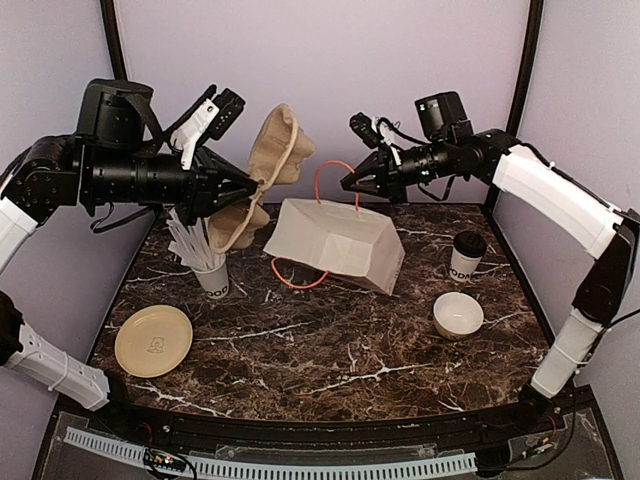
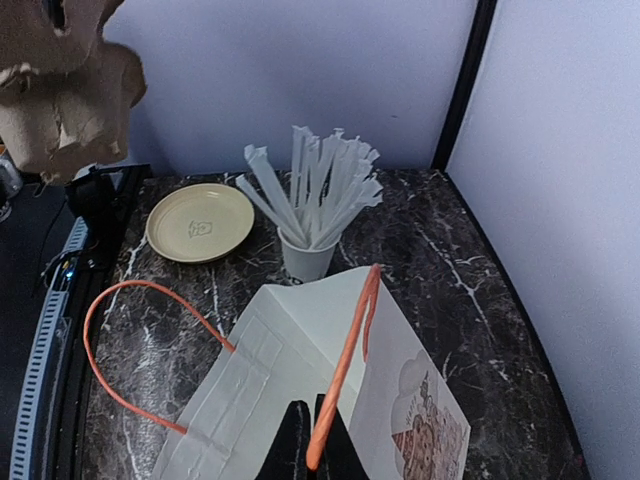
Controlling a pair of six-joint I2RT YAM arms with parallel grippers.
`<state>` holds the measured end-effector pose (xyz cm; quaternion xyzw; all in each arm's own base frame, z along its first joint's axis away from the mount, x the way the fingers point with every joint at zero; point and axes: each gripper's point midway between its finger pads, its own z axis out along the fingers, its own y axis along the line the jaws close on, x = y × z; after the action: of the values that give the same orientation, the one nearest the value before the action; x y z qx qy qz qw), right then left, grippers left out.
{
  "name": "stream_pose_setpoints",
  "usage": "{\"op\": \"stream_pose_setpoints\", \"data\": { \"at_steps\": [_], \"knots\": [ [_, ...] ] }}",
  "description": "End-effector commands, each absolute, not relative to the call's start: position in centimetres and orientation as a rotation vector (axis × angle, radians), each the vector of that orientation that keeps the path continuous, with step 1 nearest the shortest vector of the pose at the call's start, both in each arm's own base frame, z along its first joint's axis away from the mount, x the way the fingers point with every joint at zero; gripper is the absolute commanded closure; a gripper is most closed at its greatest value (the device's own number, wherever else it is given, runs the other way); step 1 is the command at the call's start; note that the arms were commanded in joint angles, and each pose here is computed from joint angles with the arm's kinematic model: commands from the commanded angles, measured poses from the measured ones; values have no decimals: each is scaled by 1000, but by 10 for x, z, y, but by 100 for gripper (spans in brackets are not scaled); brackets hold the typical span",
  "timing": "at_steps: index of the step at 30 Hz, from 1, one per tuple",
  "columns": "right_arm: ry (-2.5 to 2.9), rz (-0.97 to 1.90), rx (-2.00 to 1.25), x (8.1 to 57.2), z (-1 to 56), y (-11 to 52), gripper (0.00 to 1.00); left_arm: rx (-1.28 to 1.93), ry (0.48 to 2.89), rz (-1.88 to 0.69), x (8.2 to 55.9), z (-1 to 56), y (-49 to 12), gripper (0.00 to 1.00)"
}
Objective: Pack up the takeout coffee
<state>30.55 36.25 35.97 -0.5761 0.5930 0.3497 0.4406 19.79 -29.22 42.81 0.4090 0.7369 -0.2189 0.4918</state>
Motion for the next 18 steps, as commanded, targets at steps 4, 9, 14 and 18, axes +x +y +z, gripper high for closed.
{"op": "stream_pose_setpoints", "data": {
  "at_steps": [4,9,14,18],
  "knots": [
    [1408,1029,-1605,240,354,355,100,1150,1388,-766,157,462,-320,84],
    [1402,1095,-1662,216,354,350,100,1240,1244,-899,134,467,-337,83],
    [1401,1132,-1709,198,359,343,100,1341,1155,-932,116,464,-356,83],
    [1408,1123,-1727,192,356,338,100,1406,1127,-951,106,450,-373,83]
  ]
}}
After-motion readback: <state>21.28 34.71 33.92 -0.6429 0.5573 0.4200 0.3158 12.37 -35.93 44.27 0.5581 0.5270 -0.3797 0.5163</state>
